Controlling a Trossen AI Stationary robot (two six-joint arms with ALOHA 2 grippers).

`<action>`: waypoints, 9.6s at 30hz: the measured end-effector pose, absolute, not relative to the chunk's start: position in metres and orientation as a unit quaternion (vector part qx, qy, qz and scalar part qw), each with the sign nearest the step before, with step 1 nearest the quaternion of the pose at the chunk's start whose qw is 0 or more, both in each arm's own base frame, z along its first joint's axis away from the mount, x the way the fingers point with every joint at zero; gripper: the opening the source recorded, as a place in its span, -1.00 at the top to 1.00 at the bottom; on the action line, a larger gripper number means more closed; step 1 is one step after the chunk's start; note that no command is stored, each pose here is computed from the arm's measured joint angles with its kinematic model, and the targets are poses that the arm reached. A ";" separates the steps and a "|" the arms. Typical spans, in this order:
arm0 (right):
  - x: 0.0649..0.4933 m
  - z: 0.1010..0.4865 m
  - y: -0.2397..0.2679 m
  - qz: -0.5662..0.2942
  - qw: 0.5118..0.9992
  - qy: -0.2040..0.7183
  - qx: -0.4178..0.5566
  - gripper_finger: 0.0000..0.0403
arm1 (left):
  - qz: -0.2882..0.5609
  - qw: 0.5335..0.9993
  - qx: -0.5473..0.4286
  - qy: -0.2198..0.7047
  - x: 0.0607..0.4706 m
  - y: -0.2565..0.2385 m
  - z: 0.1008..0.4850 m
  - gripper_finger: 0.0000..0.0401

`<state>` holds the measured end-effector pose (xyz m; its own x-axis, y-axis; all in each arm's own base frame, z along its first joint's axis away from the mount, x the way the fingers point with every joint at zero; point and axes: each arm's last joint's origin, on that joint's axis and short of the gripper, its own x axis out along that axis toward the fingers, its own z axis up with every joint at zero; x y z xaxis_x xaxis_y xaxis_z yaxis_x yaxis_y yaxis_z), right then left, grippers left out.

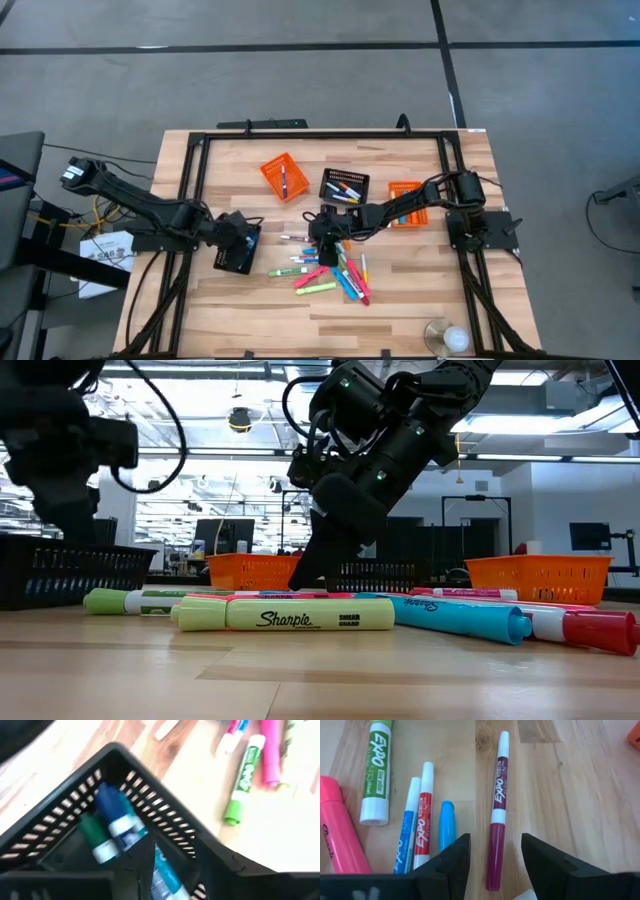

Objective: Pick & Place Markers
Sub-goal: Put the violet marker into the left orange bin, then put the light green marker into the left black bin, then put the red marker into the left orange bin

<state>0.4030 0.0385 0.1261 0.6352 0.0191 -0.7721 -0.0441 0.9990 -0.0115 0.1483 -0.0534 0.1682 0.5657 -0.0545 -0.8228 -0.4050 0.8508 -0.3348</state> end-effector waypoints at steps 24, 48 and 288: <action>0.415 0.093 0.039 0.018 0.906 0.420 -0.050 0.27 | 0.088 0.975 -0.024 0.203 0.182 -0.054 0.216 0.46; 0.463 0.155 -0.010 -0.229 0.934 0.265 -0.067 0.74 | 0.131 0.978 0.011 0.161 0.191 -0.033 0.226 0.46; 0.365 0.185 0.057 -0.019 0.892 0.450 0.030 0.10 | 0.047 0.900 0.000 0.434 0.270 -0.054 0.099 0.51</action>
<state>0.3654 0.0571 0.1854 0.5947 -0.0077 -0.8039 0.0610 0.9975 0.0357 0.2696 -0.0537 0.0993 0.6183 0.0846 -0.7814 -0.0852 0.9955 0.0404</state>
